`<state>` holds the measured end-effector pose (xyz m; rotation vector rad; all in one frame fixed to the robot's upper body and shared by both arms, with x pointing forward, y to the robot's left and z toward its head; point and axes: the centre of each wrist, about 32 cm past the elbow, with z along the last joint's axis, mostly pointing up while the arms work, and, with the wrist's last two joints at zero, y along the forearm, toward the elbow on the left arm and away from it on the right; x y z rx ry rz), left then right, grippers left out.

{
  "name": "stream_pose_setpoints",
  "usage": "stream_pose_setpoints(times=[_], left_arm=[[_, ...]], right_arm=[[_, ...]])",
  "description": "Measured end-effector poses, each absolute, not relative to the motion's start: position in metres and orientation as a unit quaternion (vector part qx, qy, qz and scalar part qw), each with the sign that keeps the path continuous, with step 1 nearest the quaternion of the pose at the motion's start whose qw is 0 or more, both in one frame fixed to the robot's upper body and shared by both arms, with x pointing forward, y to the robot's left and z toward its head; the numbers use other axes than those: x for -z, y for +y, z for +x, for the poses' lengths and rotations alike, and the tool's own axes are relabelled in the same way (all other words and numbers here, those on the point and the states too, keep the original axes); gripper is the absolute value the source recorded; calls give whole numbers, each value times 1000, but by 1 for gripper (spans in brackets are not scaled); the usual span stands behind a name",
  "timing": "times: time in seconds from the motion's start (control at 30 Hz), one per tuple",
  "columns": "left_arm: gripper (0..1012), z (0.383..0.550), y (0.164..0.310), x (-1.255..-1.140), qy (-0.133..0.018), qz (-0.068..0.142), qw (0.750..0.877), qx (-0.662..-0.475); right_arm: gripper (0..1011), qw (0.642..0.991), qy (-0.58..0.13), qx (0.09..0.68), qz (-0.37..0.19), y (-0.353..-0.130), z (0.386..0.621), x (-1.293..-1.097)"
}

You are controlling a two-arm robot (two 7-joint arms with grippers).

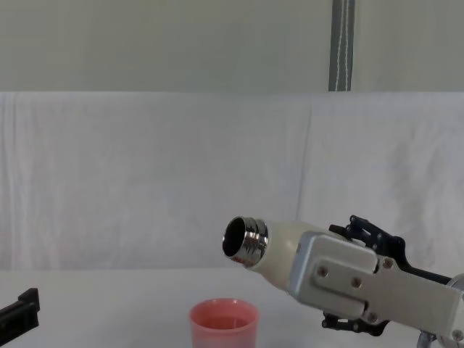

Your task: Grasp the thermos with one hand and pour water into the cup lid.

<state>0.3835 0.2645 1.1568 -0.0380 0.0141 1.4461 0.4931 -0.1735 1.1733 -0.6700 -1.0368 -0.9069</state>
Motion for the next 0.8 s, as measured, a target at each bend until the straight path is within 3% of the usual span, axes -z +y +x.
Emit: stream_pose_setpoints(times=[0.8], left_arm=[[1001,384,265,-1157,6,-17,750,-662]], right_arm=[[950,674,-515,399,-348,-168,496,-1171]])
